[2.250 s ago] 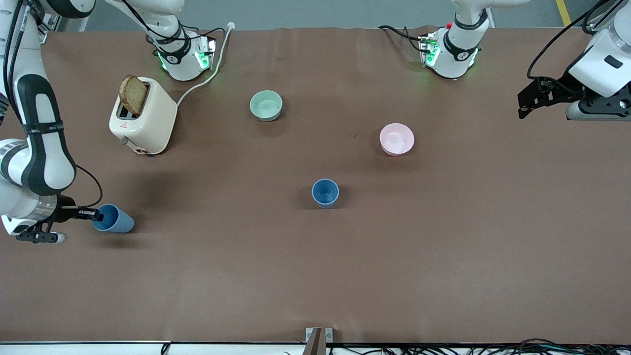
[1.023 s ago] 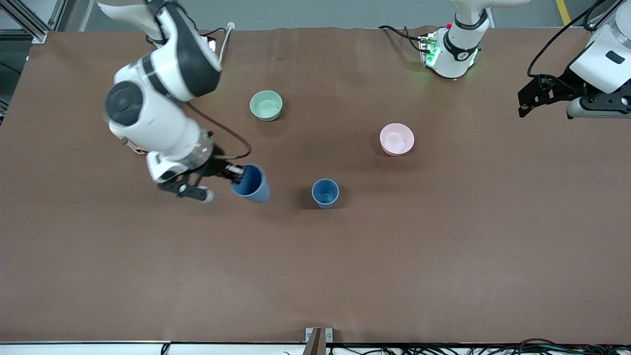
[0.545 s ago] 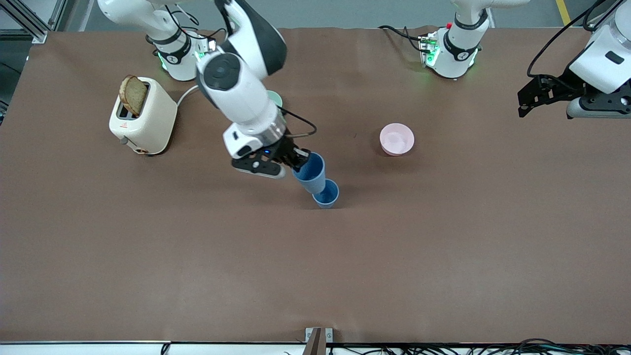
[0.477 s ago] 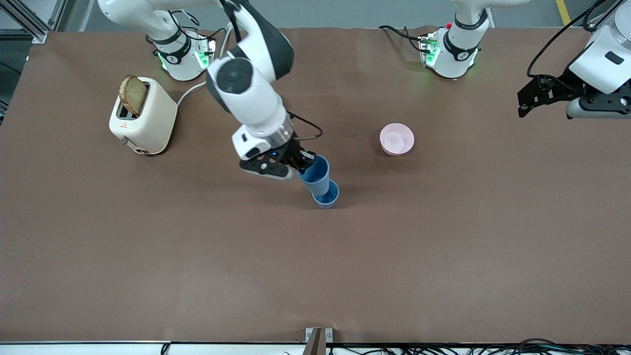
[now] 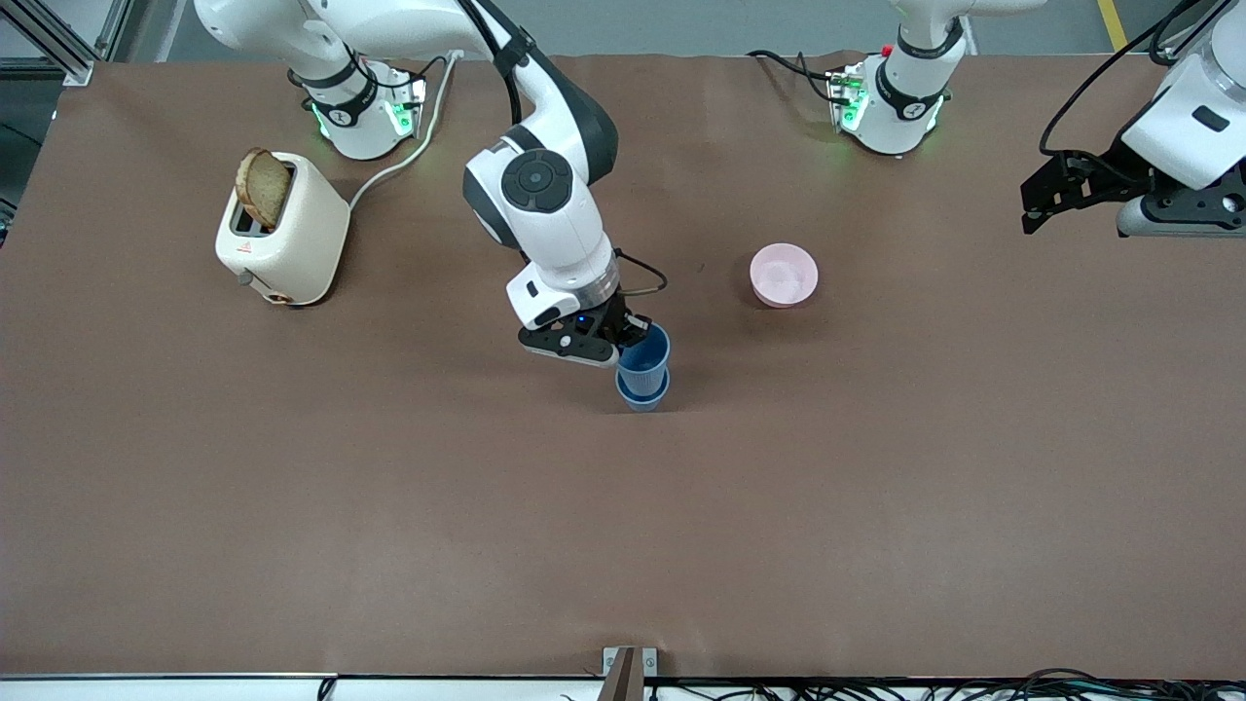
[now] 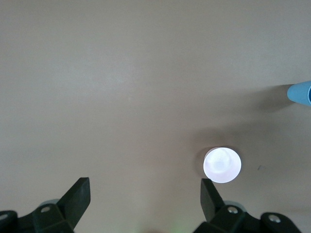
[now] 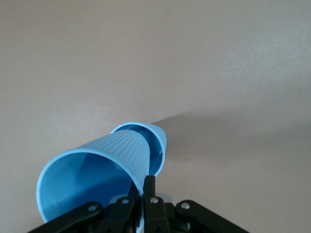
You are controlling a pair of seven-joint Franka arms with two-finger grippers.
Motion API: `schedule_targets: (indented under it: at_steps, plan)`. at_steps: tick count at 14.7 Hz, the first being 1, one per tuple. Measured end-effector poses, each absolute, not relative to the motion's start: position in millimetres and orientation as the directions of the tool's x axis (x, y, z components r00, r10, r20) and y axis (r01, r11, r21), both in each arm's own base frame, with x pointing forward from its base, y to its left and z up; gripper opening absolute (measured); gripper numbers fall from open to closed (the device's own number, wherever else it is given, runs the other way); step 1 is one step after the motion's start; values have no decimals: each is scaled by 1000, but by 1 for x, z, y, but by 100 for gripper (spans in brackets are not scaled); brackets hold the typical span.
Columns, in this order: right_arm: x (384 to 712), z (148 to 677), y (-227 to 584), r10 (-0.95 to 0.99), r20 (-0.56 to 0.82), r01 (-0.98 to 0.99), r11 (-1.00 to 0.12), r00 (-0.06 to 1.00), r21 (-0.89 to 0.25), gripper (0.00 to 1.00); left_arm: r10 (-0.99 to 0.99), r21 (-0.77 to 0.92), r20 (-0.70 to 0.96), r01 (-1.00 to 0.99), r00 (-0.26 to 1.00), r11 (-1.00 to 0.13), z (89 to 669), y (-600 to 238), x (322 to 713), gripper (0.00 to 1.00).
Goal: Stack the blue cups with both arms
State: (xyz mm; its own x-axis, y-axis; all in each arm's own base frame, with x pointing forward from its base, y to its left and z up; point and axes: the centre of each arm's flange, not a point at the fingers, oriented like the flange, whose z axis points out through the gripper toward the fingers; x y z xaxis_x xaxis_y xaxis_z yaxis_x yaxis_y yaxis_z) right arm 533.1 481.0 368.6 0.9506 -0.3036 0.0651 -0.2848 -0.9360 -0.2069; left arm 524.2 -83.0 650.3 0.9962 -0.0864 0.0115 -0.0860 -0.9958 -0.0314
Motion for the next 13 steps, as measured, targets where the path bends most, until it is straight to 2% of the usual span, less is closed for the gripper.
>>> schedule_targets:
  at_steps: [6, 7, 11, 13]
  plan:
    - [533, 352, 481, -287, 73, -272, -947, 955, -171, 4, -87, -31, 11, -86, 996, -996, 648, -83, 526, 100]
    - [533, 348, 481, -283, 75, -269, -949, 956, -163, 8, -87, -31, 11, -86, 996, -996, 648, -83, 526, 100]
    - [537, 351, 480, -285, 85, -269, -949, 955, -166, 48, -87, -31, 15, -86, 996, -996, 648, -83, 527, 100]
    - [553, 376, 463, -312, 109, -292, -942, 944, -167, 69, -86, -30, 16, -86, 996, -996, 648, -83, 527, 100]
